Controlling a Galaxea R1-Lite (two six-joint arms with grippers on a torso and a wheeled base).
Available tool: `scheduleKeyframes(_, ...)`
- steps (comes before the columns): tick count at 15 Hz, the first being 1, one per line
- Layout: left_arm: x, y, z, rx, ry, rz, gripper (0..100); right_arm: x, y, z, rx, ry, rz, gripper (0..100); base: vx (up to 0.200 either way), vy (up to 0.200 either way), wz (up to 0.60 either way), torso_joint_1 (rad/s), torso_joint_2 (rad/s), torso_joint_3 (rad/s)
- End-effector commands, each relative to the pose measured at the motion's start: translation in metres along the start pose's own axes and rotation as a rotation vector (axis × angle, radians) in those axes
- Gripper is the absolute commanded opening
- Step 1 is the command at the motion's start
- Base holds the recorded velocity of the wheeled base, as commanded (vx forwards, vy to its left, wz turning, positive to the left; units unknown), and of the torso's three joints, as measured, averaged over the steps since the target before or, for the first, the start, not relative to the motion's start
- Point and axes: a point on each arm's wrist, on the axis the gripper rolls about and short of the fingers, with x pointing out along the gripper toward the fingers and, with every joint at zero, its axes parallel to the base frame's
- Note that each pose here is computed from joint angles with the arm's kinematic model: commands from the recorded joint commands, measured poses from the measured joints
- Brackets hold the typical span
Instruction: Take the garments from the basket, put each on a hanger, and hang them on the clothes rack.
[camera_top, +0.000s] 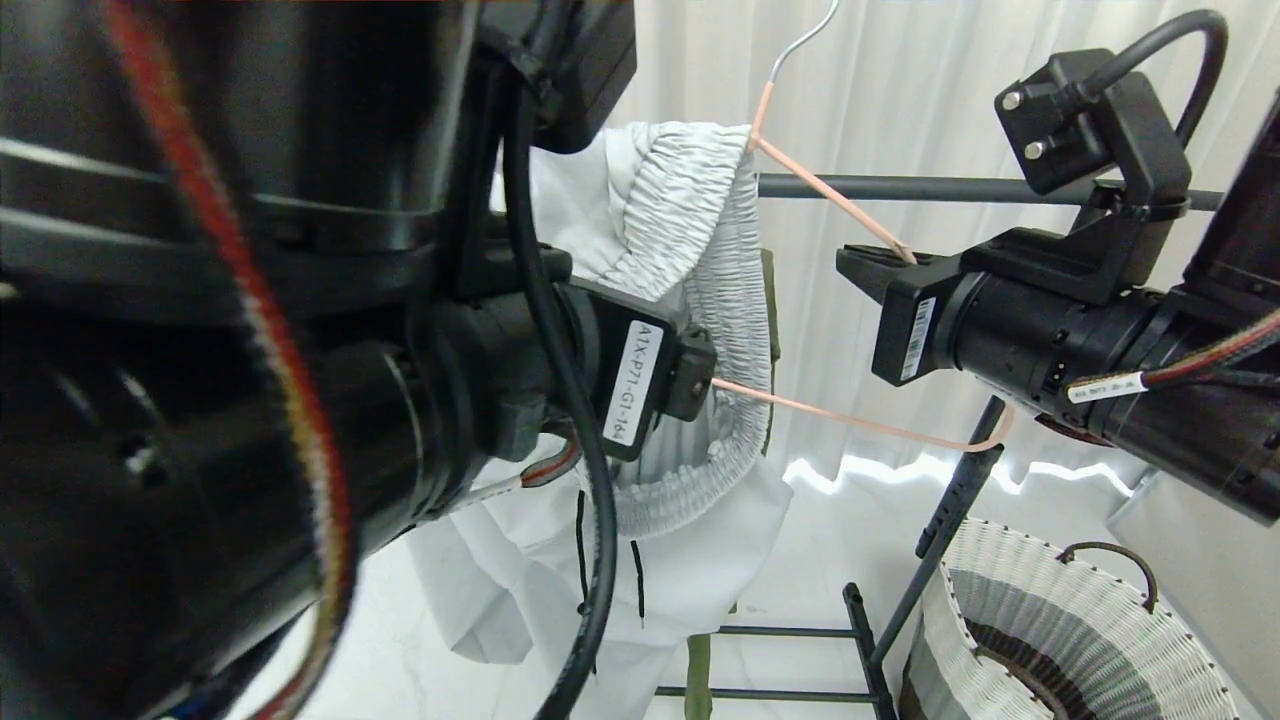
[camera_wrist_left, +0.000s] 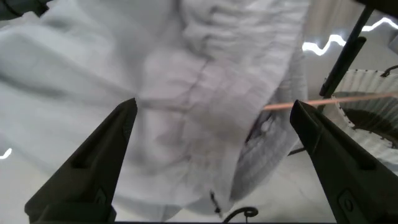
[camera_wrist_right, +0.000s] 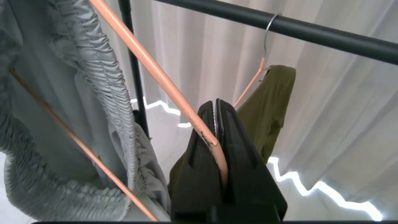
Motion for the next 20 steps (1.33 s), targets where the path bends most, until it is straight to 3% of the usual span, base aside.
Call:
scheduleKeyframes(1,-0.025,0.021,-0.004,0.003,-0.033,-0.014,100,0.0,-0.002,0.0,-0.004,-0.001,-0.006,0,0.0,0.0,0.0,0.0,0.0,0.0)
scheduleKeyframes(4,-0.051,0.048,-0.02,0.097,-0.054,-0.011,100,0.0,-0.002,0.0,-0.006,0.001,-0.006,0,0.0,0.0,0.0,0.0,0.0,0.0)
scheduleKeyframes(6,-0.057,0.055,-0.031,0.132,-0.048,-0.012,100,-0.001,-0.002,0.0,-0.006,0.001,-0.008,0,0.0,0.0,0.0,0.0,0.0,0.0)
scheduleKeyframes(10,-0.063,0.063,-0.032,0.161,-0.059,-0.001,100,-0.005,-0.004,-0.001,-0.007,0.004,-0.009,0,0.0,0.0,0.0,0.0,0.0,0.0)
scheduleKeyframes(14,-0.059,0.066,-0.044,0.185,-0.026,0.02,100,-0.013,-0.007,0.0,-0.006,0.001,-0.011,0,0.0,0.0,0.0,0.0,0.0,0.0)
scheduleKeyframes(20,-0.068,0.08,-0.026,0.263,-0.082,0.051,100,-0.025,-0.013,-0.006,-0.05,0.02,-0.021,0,0.0,0.0,0.0,0.0,0.0,0.0)
